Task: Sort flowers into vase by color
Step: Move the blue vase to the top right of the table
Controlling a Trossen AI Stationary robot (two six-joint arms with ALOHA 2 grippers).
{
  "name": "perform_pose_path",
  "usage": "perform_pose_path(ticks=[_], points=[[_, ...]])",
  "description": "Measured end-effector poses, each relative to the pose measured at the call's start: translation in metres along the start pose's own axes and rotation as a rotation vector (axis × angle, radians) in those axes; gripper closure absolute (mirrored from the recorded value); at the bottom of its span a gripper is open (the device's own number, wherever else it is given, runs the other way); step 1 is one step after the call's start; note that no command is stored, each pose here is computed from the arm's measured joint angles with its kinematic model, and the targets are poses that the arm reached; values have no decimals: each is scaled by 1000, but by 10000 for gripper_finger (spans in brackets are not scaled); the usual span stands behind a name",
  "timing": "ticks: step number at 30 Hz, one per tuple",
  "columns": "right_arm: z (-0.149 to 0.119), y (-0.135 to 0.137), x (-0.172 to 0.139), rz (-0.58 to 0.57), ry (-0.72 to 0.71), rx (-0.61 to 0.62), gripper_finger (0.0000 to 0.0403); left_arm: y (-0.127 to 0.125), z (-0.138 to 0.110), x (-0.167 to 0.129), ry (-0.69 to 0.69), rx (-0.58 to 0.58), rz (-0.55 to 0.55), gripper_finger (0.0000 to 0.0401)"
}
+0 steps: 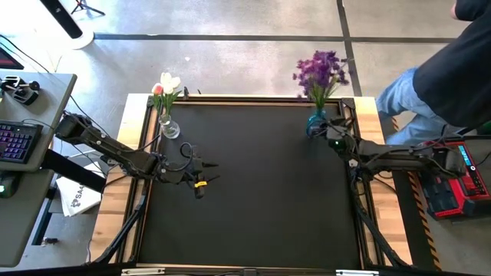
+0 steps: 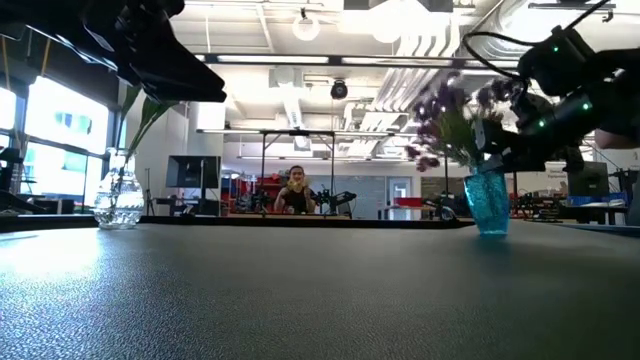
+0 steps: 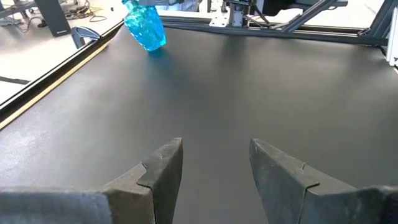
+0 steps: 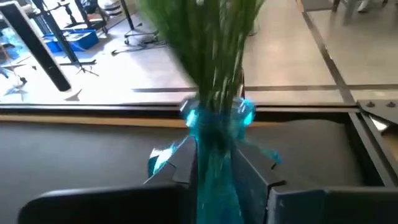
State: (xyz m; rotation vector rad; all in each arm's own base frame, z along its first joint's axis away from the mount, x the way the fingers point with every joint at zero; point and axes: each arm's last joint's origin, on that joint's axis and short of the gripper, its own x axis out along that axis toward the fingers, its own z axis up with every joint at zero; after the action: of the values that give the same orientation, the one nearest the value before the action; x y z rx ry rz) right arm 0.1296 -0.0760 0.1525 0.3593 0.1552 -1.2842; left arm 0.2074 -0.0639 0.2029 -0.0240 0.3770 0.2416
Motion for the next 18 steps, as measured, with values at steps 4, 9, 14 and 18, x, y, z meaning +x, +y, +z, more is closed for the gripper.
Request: perform_pose_path(ticks=[4, 9, 14, 18], points=[[-5, 0, 1, -8, 11, -10, 372, 3, 0, 2, 6, -2, 18, 229], [-7, 7, 2, 52, 27, 2, 400, 8, -6, 3, 66, 10, 50, 229], [-11, 12, -2, 87, 36, -40, 402, 10, -12, 2, 119, 0, 79, 229], [-15, 16, -8, 119, 42, -73, 402, 10, -13, 2, 123, -5, 80, 229]])
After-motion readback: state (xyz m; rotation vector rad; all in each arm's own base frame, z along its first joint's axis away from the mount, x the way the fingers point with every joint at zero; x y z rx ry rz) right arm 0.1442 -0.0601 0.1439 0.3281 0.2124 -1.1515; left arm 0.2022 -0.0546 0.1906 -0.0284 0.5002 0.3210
